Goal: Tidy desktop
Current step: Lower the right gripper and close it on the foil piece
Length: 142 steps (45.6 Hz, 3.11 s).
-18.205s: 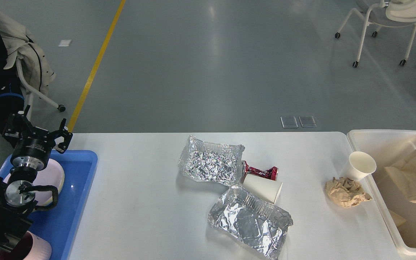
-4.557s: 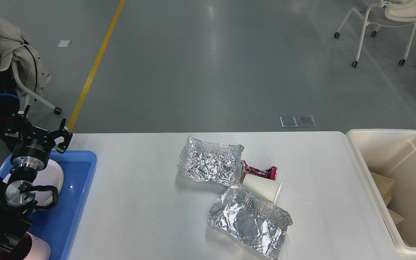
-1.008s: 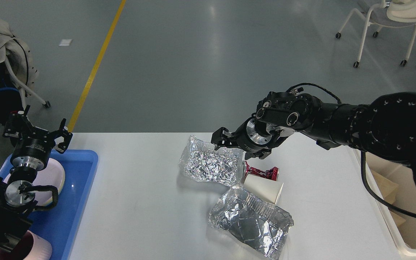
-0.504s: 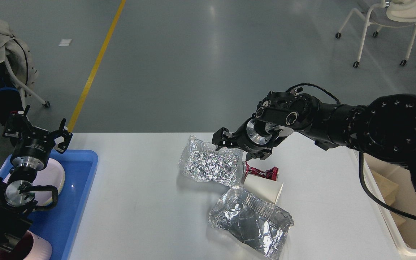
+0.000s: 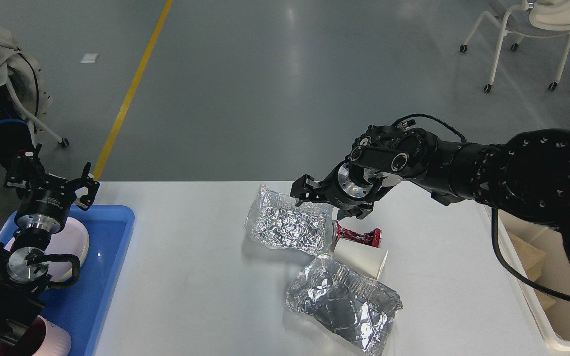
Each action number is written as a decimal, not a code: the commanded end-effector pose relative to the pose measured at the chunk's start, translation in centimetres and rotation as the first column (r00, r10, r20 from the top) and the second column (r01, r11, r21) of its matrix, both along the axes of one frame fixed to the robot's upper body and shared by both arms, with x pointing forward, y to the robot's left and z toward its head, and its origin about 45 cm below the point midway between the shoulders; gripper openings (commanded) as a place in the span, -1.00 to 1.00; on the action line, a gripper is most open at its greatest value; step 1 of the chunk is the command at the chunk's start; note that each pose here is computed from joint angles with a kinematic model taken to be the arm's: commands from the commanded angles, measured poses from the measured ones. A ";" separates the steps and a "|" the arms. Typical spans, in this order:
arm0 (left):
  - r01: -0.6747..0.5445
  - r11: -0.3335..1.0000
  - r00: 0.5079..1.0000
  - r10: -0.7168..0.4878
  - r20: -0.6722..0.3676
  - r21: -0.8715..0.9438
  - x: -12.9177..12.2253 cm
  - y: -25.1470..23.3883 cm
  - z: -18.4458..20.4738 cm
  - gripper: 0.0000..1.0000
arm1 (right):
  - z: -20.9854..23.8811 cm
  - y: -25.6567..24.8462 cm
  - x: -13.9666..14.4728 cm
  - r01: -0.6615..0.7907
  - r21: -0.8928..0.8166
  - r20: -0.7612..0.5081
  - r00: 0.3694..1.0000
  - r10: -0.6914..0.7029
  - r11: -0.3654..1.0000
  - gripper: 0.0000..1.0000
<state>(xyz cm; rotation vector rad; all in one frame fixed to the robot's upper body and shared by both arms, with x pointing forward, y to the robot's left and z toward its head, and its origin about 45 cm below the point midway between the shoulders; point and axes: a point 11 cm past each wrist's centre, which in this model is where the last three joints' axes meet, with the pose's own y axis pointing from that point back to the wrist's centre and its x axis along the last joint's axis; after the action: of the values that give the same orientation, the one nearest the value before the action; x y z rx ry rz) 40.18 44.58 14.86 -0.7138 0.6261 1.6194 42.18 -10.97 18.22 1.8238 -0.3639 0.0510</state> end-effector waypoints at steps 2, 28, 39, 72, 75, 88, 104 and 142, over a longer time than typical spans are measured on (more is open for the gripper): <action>0.000 1.000 1.000 0.000 0.000 0.000 0.0 0.0 0.0 0.95 | -0.1 0.4 -0.2 -0.009 -0.001 -0.003 1.000 0.009 1.000 1.00; -0.001 1.000 1.000 0.001 0.000 0.001 0.0 0.0 0.0 0.95 | -0.2 0.8 -0.1 -0.003 -0.004 0.022 1.000 0.003 1.000 1.00; -0.001 1.000 1.000 0.001 0.000 0.001 0.0 0.0 0.0 0.95 | -3.1 1.1 -1.1 0.018 -0.007 0.009 1.000 -0.018 1.000 1.00; -0.001 1.000 1.000 0.001 0.000 0.001 0.0 0.0 0.0 0.95 | -7.8 -2.0 -1.0 0.172 -0.026 0.079 0.982 -0.170 0.985 1.00; 0.000 1.000 1.000 0.000 0.000 0.000 0.0 0.0 0.0 0.95 | -8.6 -2.5 -1.3 0.188 -0.031 0.077 0.980 -0.185 0.982 1.00; -0.001 1.000 1.000 0.001 0.000 0.001 0.0 0.0 0.0 0.95 | -10.5 -3.5 -2.0 0.243 -0.041 0.099 0.966 -0.238 0.969 0.55; -0.001 1.000 1.000 0.001 0.000 0.001 0.0 0.0 0.0 0.95 | -11.1 -3.3 -2.1 0.252 -0.044 0.120 0.962 -0.245 0.967 -0.48; -0.001 1.000 1.000 0.001 0.000 0.001 0.0 0.0 0.0 0.95 | 0.6 -3.5 1.5 0.127 -0.102 0.156 0.982 -0.110 0.987 -1.00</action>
<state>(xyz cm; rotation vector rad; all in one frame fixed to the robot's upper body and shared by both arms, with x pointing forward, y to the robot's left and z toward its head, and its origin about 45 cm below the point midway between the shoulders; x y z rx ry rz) 40.18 44.60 14.87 -0.7138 0.6259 1.6195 42.63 -13.87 14.04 1.6996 -0.6120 0.0734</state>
